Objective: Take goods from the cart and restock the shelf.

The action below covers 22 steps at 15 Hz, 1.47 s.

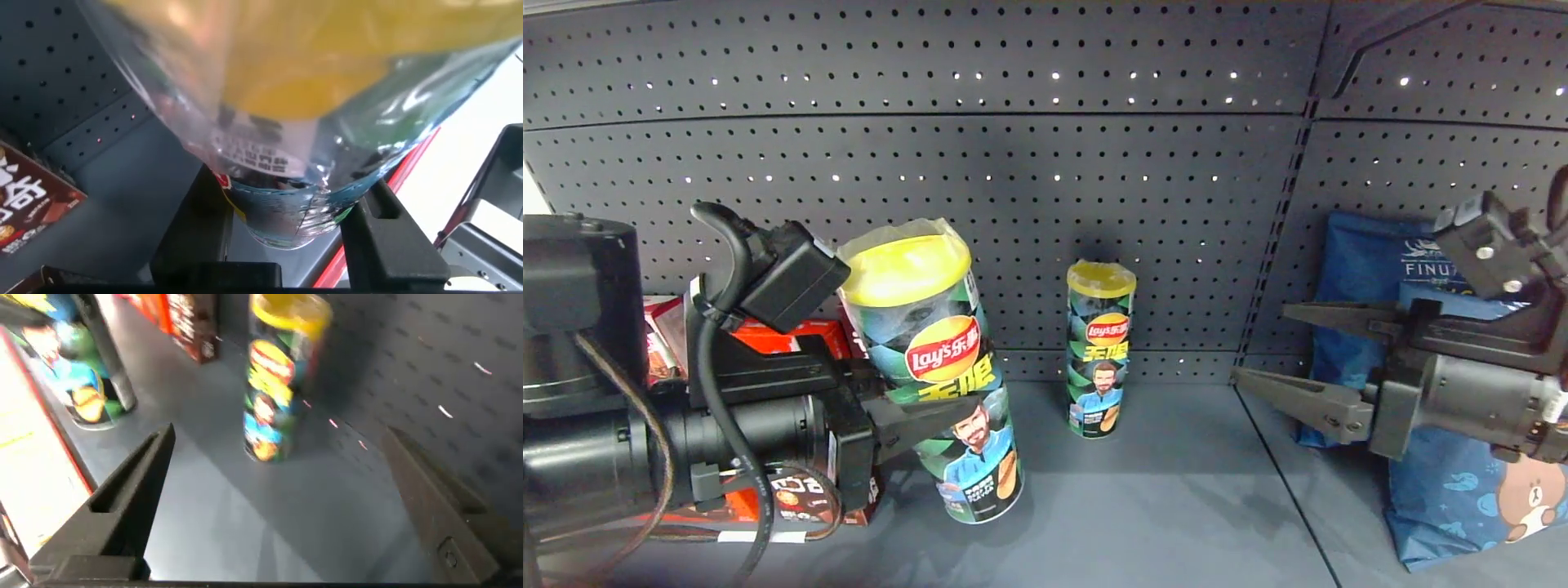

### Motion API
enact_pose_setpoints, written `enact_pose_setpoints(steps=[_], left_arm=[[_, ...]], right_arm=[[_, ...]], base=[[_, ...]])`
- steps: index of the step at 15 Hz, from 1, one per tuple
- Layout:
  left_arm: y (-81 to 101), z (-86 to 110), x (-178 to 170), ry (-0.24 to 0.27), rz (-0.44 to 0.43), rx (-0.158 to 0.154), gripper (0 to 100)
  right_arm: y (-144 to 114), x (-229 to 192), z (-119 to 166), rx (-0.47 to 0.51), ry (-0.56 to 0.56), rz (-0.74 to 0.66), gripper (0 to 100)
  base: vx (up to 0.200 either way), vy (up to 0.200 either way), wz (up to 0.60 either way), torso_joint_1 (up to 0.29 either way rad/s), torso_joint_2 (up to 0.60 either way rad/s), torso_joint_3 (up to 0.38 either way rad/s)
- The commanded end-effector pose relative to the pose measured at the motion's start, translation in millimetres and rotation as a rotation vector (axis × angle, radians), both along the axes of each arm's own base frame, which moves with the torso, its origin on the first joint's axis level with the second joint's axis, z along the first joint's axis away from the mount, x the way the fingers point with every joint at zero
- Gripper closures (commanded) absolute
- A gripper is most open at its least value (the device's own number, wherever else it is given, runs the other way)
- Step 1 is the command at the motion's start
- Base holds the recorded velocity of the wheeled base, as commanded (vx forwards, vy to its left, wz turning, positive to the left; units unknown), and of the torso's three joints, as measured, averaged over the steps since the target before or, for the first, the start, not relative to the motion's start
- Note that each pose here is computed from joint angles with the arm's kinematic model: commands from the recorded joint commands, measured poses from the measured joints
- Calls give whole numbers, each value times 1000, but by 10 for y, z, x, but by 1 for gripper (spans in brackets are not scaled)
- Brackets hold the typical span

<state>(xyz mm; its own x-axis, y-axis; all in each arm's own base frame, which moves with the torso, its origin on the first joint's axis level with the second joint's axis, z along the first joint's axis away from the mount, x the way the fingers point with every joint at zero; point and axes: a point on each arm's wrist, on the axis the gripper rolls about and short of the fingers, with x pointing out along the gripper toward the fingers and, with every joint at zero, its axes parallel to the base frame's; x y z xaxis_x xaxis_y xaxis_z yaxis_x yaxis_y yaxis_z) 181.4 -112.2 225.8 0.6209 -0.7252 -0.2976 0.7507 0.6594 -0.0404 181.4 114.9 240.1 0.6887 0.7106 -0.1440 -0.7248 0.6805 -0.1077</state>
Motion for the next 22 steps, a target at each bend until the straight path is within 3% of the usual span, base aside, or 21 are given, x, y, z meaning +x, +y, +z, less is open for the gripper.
enact_pose_setpoints(steps=[1, 7, 22], left_arm=[[7, -4, -11, 2, 2, 0, 100], [15, 1, -25, 17, 10, -13, 100], [31, -49, -39, 36, 18, -8, 100]], right_arm=[[221, 330, -185, -20, 51, 57, 0], [320, 714, -439, 29, 29, 234, 0], [509, 1440, -914, 32, 77, 278, 0]], base=[[0, 0, 0, 0, 0, 0], [0, 0, 0, 0, 0, 0], [0, 0, 0, 0, 0, 0]])
